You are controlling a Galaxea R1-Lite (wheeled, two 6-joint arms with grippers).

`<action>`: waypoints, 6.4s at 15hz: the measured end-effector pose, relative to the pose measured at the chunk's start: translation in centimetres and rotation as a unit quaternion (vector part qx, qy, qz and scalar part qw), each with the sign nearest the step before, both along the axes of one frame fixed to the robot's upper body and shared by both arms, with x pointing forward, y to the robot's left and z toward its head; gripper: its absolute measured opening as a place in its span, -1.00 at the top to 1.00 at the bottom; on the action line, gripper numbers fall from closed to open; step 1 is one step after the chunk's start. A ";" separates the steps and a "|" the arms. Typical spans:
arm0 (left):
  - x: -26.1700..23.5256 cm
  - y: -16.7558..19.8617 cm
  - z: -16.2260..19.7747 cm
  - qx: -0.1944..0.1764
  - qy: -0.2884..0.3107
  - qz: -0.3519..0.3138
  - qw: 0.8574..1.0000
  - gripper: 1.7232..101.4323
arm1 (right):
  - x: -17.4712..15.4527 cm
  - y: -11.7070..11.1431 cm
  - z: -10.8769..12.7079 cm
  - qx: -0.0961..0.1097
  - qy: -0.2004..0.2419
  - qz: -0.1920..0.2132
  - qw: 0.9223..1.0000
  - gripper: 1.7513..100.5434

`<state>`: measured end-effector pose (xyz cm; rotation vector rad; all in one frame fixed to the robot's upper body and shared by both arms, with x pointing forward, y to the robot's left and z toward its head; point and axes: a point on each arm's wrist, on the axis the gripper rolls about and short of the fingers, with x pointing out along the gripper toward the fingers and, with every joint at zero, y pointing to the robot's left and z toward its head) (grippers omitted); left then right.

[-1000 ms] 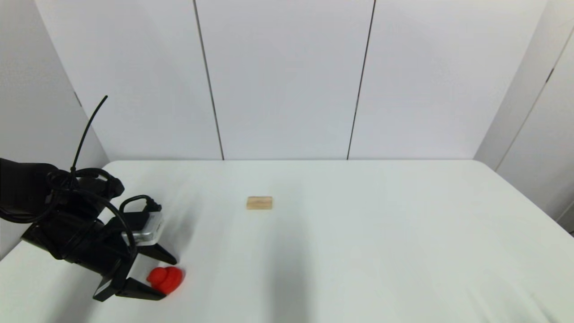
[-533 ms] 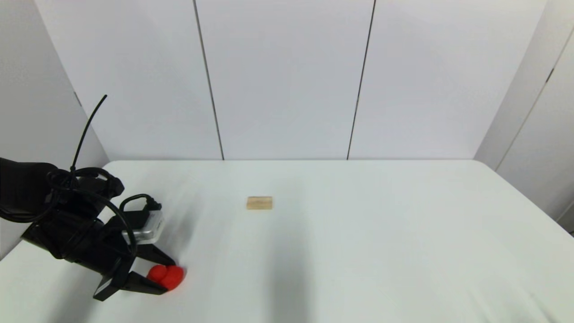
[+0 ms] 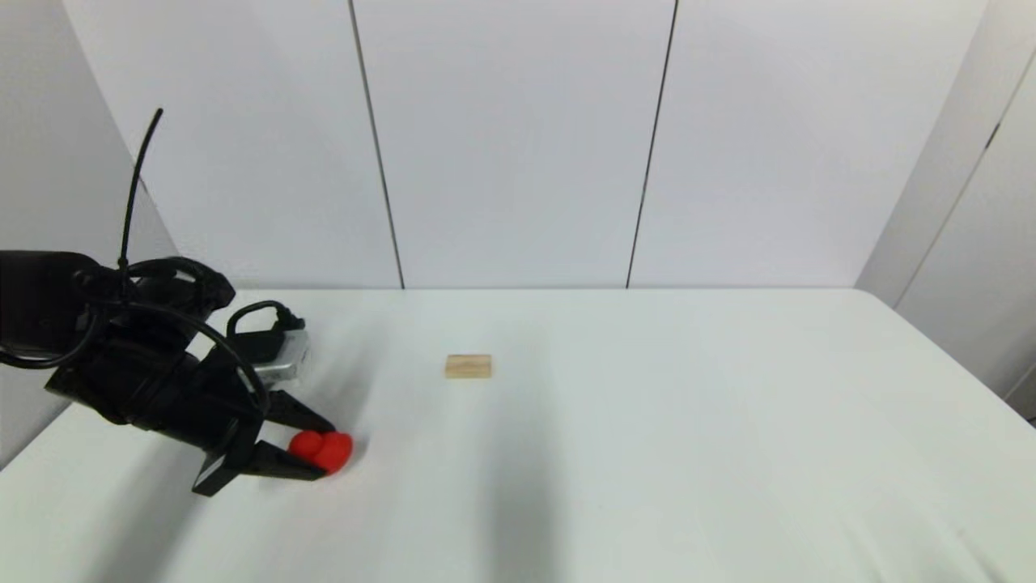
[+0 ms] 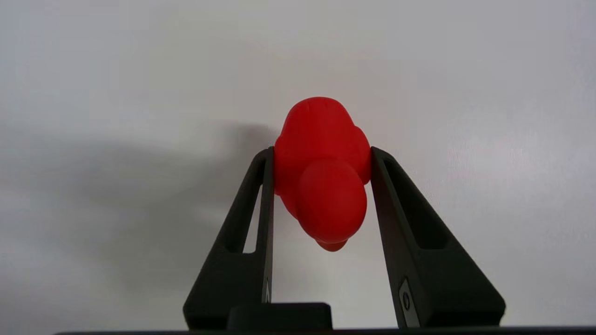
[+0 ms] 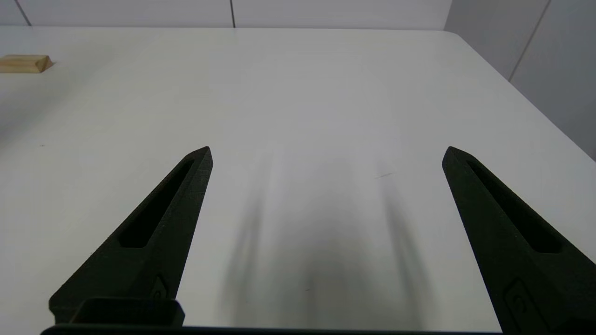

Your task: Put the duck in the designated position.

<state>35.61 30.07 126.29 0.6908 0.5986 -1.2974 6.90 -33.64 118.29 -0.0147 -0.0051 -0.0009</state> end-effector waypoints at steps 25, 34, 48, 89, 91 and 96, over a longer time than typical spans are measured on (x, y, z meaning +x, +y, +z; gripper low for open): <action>15.9 -9.5 2.4 0.007 -0.156 -0.005 0.988 0.45 | 0.0 0.0 0.0 0.000 0.000 0.000 1.000 -0.94; 17.0 -11.1 0.3 0.026 -0.164 0.004 0.986 0.50 | 0.0 0.0 0.0 0.000 0.000 0.000 1.000 -0.94; 18.4 -12.0 -2.1 0.020 -0.163 0.022 0.986 0.03 | 0.0 0.0 0.0 0.000 0.000 0.000 1.000 -0.94; -17.8 3.3 13.0 -0.181 -0.285 0.566 0.752 -0.91 | 0.0 0.0 0.0 0.000 0.000 0.000 1.000 -0.94; -20.2 3.4 10.2 -0.180 -0.285 0.572 0.747 -0.92 | 0.0 0.0 0.0 0.000 0.000 0.000 1.000 -0.94; -25.3 3.3 3.1 -0.186 -0.287 0.575 0.743 -0.92 | 0.0 0.0 0.0 0.000 0.000 0.000 1.000 -0.94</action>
